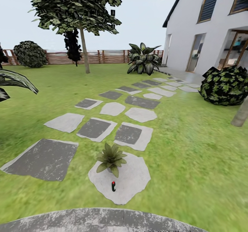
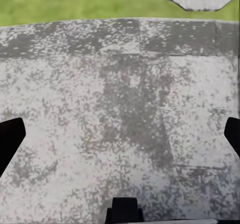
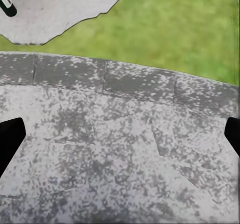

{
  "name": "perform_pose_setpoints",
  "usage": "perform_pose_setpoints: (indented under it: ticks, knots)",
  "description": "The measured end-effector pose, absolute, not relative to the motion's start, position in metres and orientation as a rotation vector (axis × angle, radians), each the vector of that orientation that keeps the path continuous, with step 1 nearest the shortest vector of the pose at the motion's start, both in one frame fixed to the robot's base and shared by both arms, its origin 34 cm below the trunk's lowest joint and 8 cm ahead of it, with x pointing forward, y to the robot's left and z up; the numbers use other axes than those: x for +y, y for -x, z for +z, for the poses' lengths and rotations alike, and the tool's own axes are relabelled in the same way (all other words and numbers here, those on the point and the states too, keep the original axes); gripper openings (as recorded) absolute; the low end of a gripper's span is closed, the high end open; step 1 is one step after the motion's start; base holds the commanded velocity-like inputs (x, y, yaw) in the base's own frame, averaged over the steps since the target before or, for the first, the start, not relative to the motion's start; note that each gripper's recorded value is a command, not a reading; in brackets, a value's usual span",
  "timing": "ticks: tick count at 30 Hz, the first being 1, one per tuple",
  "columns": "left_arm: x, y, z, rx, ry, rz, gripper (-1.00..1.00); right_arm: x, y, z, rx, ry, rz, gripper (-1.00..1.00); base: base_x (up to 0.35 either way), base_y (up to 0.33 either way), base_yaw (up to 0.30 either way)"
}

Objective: Pick up the pesticide atomizer in the garden and spray insectifuge to fully cover both potted plants in the garden.

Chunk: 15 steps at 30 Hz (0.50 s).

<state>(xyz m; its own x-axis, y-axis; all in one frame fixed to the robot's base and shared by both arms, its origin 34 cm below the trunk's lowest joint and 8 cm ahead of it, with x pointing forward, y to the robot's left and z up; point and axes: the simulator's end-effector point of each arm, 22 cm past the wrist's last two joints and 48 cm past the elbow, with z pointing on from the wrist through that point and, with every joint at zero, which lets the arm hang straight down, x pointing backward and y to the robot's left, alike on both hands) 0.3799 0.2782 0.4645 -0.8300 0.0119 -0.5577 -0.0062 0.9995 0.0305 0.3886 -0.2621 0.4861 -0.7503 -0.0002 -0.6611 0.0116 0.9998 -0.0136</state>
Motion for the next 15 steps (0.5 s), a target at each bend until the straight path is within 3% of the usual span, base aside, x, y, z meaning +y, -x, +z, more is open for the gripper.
perform_pose_setpoints:
  ticks: [10, 15]
  knots:
    - [0.279, -0.405, 0.455, 2.505, 0.012, 0.052, 1.0, -0.276, -0.392, 0.471, 2.409, -0.014, -0.047, 1.0, 0.0, 0.0, -0.28]
    - [0.283, -0.45, 0.461, 2.441, 0.017, 0.06, 1.0, -0.276, -0.409, 0.472, 2.364, -0.003, -0.046, 1.0, 0.0, 0.0, -0.048]
